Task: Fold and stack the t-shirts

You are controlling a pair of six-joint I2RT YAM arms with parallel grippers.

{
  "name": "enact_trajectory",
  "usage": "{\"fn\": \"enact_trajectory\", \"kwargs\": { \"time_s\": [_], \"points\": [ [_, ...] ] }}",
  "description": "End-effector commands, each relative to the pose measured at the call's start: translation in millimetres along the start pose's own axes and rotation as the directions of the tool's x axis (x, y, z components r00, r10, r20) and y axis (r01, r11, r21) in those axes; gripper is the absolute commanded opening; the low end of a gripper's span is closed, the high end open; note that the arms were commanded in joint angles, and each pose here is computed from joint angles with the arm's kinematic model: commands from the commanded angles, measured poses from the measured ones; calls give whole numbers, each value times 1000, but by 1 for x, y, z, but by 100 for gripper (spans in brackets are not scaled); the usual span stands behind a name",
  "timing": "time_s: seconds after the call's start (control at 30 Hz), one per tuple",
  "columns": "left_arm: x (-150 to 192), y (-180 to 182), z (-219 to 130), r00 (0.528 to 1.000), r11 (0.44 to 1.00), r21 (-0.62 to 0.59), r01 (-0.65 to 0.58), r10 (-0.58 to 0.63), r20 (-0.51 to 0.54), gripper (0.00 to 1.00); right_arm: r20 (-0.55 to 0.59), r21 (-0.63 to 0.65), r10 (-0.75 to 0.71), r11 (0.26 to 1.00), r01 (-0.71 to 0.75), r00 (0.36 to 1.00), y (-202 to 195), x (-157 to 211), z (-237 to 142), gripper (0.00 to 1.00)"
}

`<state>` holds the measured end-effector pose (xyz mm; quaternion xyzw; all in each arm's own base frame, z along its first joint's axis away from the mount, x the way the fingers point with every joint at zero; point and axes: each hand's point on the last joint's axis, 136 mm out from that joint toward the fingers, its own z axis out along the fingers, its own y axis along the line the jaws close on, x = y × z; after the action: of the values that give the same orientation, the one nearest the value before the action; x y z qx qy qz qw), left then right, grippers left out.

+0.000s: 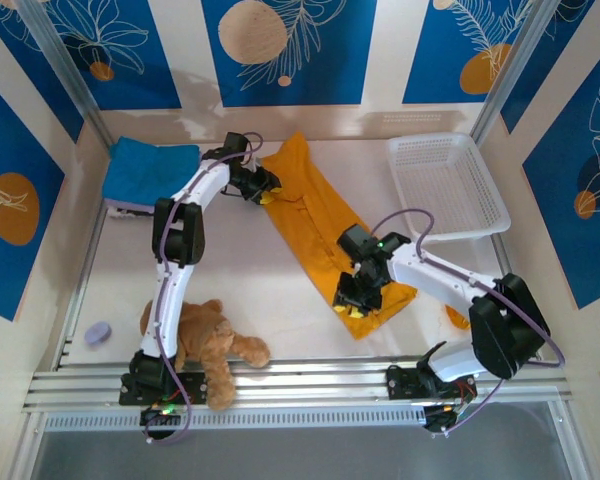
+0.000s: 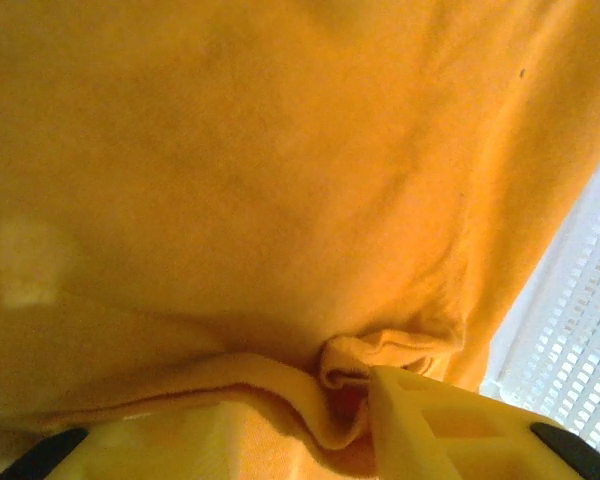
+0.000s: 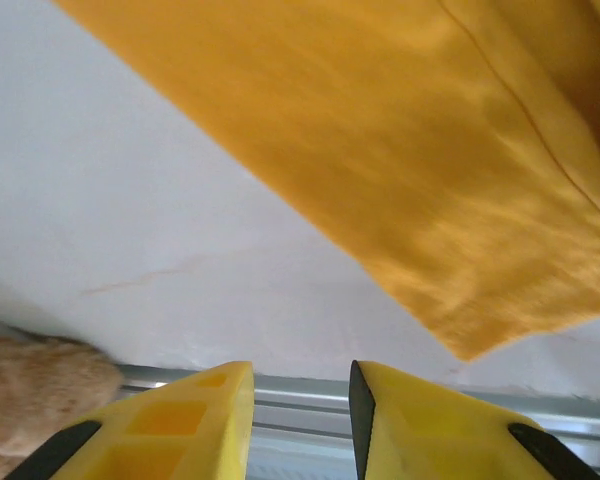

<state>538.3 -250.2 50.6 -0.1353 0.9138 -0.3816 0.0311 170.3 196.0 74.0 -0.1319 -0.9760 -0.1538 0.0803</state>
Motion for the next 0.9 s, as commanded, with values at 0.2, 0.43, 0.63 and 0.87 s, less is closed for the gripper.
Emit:
{"fn": "enact_trajectory", "kwargs": {
  "time_s": [0.2,0.43,0.63,0.87],
  "points": [
    [4,-33,-96,991,996,33,-83,79,111,40,-33,90,-24,996,27,999,11,-52,29,33],
    [-9,-24,-148,983,992,112,-51,31,178,41,-109,76,-26,997,34,994,24,-48,59,32],
    [-11,-14,-167,980,994,96,-53,33,195,41,-173,32,-46,998,53,984,68,-35,82,32],
    [-10,-3,-162,981,997,60,-48,36,190,41,-192,-118,-134,987,113,972,161,-21,88,32]
  ]
}}
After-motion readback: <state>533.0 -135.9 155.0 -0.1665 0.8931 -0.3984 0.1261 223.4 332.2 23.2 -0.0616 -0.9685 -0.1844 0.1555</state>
